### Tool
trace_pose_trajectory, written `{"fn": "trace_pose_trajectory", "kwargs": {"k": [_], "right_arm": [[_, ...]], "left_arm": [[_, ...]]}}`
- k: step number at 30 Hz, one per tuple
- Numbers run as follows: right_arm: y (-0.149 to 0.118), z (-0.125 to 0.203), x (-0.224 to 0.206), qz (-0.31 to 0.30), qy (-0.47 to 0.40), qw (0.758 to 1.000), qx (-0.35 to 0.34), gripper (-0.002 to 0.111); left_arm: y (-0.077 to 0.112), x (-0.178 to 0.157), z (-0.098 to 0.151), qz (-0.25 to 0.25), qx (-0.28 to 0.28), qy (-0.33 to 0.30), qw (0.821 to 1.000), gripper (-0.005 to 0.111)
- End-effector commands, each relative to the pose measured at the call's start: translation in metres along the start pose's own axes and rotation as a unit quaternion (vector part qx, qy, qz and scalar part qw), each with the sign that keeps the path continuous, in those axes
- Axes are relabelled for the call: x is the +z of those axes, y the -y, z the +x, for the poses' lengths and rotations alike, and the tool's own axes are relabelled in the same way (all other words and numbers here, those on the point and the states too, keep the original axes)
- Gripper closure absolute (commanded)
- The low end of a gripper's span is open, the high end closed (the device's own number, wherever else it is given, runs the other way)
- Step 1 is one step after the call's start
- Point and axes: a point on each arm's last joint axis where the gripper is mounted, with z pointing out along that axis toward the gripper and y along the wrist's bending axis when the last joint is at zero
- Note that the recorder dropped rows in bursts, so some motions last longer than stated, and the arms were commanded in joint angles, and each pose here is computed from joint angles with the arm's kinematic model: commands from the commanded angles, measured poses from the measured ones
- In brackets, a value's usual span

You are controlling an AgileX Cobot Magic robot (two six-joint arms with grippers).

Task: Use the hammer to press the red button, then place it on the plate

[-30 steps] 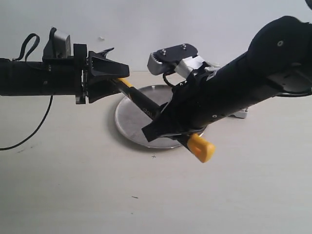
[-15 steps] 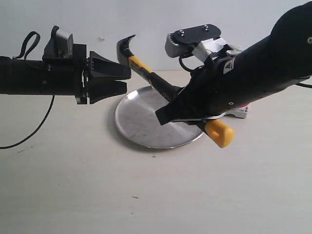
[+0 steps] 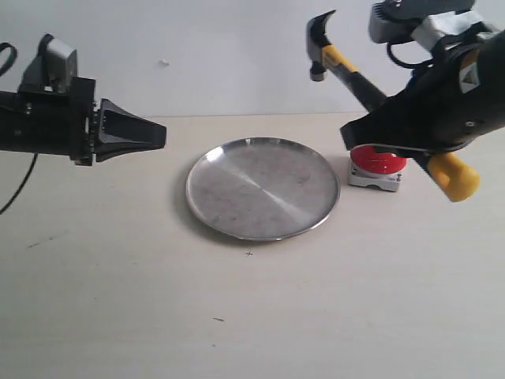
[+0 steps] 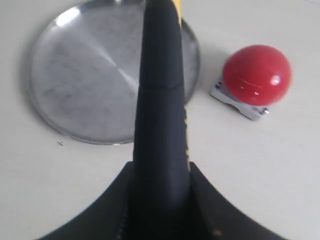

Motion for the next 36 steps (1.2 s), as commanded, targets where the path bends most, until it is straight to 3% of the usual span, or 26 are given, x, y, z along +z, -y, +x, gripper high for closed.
{"fn": "trace_pose_trajectory", "kwargs": {"k": [1, 6, 12, 15, 19, 26, 29, 36], "right_arm": [[0.024, 0.003, -0.018, 0.038, 0.005, 0.999, 0.036, 0.108], [0.040, 0.011, -0.032, 0.073, -0.026, 0.996, 0.042, 0.108], [0.055, 0.029, -0.046, 0.085, 0.020, 0.994, 0.061, 0.108], [0.067, 0.040, -0.044, 0.099, 0.027, 0.992, 0.078, 0.108], [0.077, 0.054, -0.033, 0.099, 0.065, 0.988, 0.103, 0.108], [0.092, 0.061, -0.020, 0.108, 0.080, 0.983, 0.128, 0.108], [0.096, 0.060, -0.016, 0.108, 0.088, 0.980, 0.140, 0.108], [0.108, 0.060, -0.016, 0.118, 0.132, 0.972, 0.154, 0.108]], "left_arm": [[0.022, -0.026, 0.011, -0.009, 0.032, 0.028, 0.999, 0.107], [0.056, -0.039, 0.037, -0.003, 0.079, 0.056, 0.995, 0.107], [0.103, -0.056, 0.097, 0.002, 0.148, 0.091, 0.985, 0.107], [0.113, -0.066, 0.127, -0.069, 0.173, 0.127, 0.974, 0.107], [0.125, -0.083, 0.167, -0.163, 0.202, 0.205, 0.944, 0.107], [0.138, -0.107, 0.225, -0.251, 0.232, 0.304, 0.889, 0.107], [0.150, -0.117, 0.241, -0.245, 0.237, 0.367, 0.865, 0.107], [0.157, -0.118, 0.236, -0.242, 0.234, 0.361, 0.870, 0.107]]}}
